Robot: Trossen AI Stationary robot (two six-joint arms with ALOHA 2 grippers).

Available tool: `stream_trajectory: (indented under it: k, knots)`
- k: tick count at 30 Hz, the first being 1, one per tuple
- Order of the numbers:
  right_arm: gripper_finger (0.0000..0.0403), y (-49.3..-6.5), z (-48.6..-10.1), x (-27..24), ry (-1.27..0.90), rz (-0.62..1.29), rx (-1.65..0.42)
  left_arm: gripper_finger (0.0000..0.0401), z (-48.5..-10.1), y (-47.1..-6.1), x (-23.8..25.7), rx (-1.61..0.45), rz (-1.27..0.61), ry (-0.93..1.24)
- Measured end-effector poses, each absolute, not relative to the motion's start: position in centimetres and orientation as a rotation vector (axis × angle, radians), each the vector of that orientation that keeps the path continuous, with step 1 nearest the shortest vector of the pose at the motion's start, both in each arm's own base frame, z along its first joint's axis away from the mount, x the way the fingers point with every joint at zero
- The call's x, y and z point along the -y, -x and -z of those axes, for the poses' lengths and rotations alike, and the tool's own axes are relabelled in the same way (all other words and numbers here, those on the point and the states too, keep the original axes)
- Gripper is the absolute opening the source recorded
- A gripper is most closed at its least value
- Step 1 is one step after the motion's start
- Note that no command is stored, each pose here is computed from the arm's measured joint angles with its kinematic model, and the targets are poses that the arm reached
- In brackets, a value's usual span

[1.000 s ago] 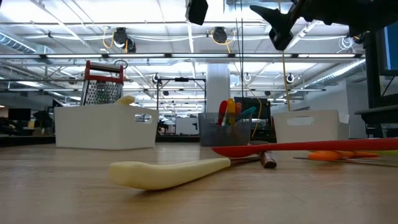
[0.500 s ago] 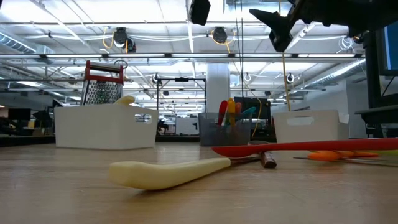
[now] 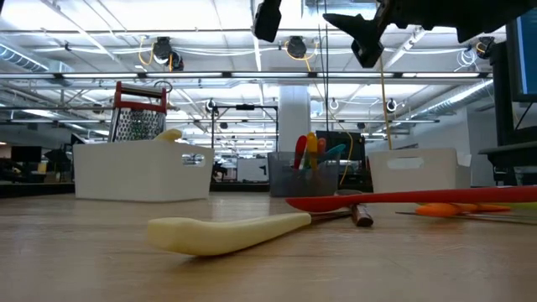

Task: Pick & Place Kitchen Items
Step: Put the yellow knife into the left white bin

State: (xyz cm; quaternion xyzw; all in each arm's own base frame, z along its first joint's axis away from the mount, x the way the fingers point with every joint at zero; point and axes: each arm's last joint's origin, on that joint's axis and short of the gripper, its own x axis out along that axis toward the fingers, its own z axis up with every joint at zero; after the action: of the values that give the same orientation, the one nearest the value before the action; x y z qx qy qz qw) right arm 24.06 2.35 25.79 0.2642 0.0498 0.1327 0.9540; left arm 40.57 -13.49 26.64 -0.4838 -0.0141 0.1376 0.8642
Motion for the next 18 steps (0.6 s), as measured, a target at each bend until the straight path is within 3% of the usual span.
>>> stream_trajectory:
  k: [5,9,18]
  knots:
    - [0.0268,-24.84,-25.28,-2.44,-0.563,-0.265,-0.131,0.0042,-26.52,-40.56,13.51,0.018,-0.288,1.009]
    - [0.0234,-25.03,-25.09,-2.45,-0.565,-0.262,-0.142,0.0042,-26.36,-40.56,13.45,0.005,-0.295,0.999]
    - [0.0084,-25.03,-24.97,-2.40,-0.568,-0.241,-0.149,0.0042,-26.15,-40.52,13.41,-0.010,-0.311,0.987]
